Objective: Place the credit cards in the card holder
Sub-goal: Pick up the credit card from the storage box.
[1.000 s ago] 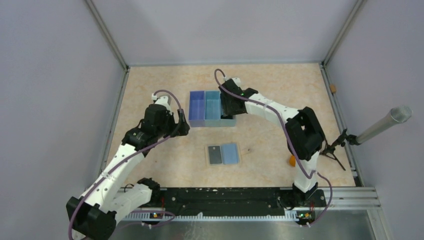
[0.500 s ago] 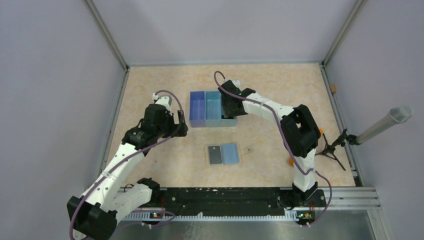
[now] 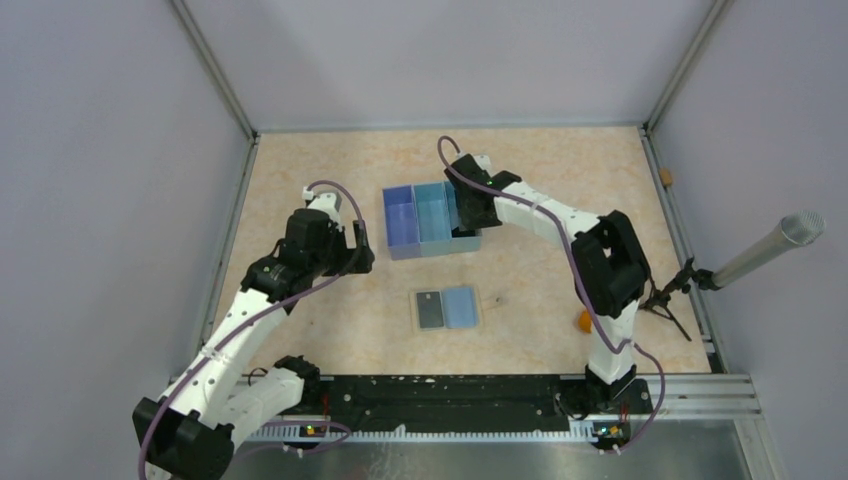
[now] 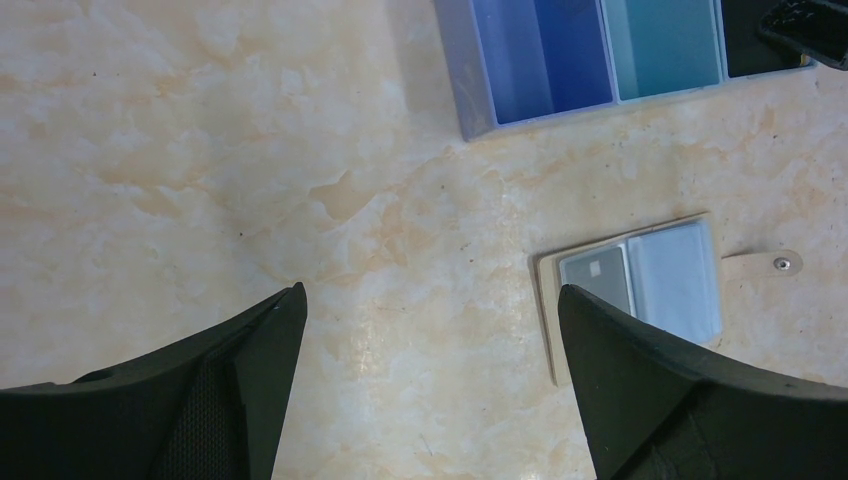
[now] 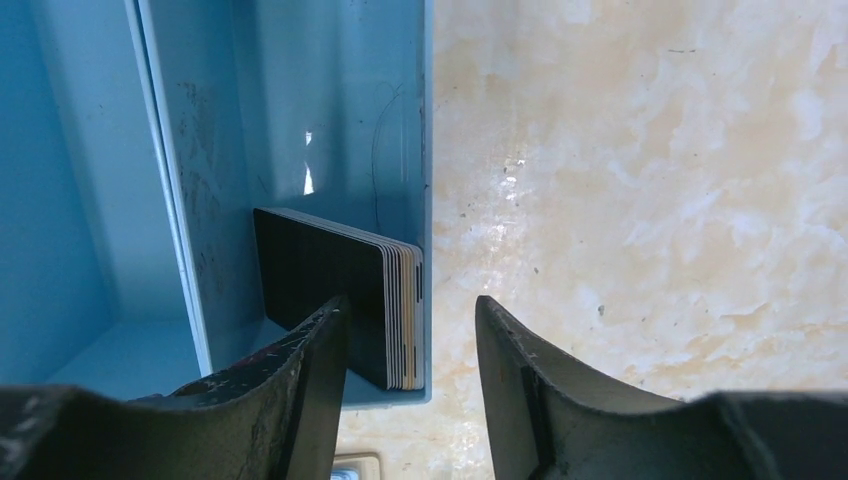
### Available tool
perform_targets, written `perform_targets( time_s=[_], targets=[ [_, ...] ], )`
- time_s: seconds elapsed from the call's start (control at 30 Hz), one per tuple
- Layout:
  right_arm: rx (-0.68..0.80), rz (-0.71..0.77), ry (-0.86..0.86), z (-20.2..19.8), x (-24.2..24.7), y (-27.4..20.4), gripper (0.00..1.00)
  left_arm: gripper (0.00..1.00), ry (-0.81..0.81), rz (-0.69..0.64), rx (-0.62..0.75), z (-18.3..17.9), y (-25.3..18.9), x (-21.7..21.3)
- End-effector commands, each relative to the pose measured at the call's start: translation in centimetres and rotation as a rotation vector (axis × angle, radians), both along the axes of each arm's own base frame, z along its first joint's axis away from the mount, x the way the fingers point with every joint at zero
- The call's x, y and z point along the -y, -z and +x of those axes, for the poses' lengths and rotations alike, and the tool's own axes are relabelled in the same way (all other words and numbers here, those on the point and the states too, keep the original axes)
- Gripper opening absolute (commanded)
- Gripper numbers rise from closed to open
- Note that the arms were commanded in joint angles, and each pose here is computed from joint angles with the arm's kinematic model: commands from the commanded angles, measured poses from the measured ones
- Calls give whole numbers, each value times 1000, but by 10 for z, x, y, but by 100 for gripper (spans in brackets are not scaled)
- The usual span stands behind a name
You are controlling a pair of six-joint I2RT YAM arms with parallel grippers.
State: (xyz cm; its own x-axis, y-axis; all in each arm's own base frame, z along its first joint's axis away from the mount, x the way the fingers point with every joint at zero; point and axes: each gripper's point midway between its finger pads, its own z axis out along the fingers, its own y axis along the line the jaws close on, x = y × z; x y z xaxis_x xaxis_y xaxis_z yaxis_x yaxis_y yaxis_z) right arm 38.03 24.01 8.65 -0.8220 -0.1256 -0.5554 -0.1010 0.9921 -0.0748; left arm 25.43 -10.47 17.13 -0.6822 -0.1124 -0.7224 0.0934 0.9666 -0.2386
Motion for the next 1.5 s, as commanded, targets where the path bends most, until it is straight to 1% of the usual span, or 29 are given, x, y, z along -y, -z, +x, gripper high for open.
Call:
perform_targets(
  time_s=[0.0, 0.13, 0.2, 0.33, 0.43, 0.53, 0.67, 0.77, 0.93, 1.03, 1.3, 1.47],
  targets=[
    [69, 9, 20, 5, 9, -34, 47, 99, 4, -4, 36, 3, -9, -1],
    [57, 8, 12, 4, 10, -32, 40, 99, 7, -6, 36, 3, -10, -1],
    [44, 23, -6, 2, 6, -30, 40, 99, 7, -4, 36, 3, -9, -1],
    [23, 83, -81, -1, -9, -27, 54, 99, 10, -8, 34, 3, -8, -1],
    [-2, 76, -97, -2, -11, -18, 60, 99, 12, -10, 31, 3, -8, 0],
    [-27, 59, -97, -2, -10, -6, 63, 99, 14, -10, 28, 3, -7, 0],
    [-55, 72, -80, 3, -3, 4, 63, 99, 12, -10, 29, 2, -7, -1],
    [-90, 137, -104, 4, -5, 11, 63, 99, 13, -11, 28, 3, -7, 0],
    [-133, 187, -129, 4, -5, 22, 63, 99, 12, -13, 28, 3, -8, 0],
    [-141, 184, -109, 7, 3, 27, 63, 99, 10, -13, 29, 3, -8, -1],
    [-114, 177, -80, 10, 17, 15, 61, 99, 15, -18, 28, 3, -8, 0],
    [-103, 179, -76, 9, 22, 7, 59, 99, 17, -20, 27, 2, -7, 1]
  ],
)
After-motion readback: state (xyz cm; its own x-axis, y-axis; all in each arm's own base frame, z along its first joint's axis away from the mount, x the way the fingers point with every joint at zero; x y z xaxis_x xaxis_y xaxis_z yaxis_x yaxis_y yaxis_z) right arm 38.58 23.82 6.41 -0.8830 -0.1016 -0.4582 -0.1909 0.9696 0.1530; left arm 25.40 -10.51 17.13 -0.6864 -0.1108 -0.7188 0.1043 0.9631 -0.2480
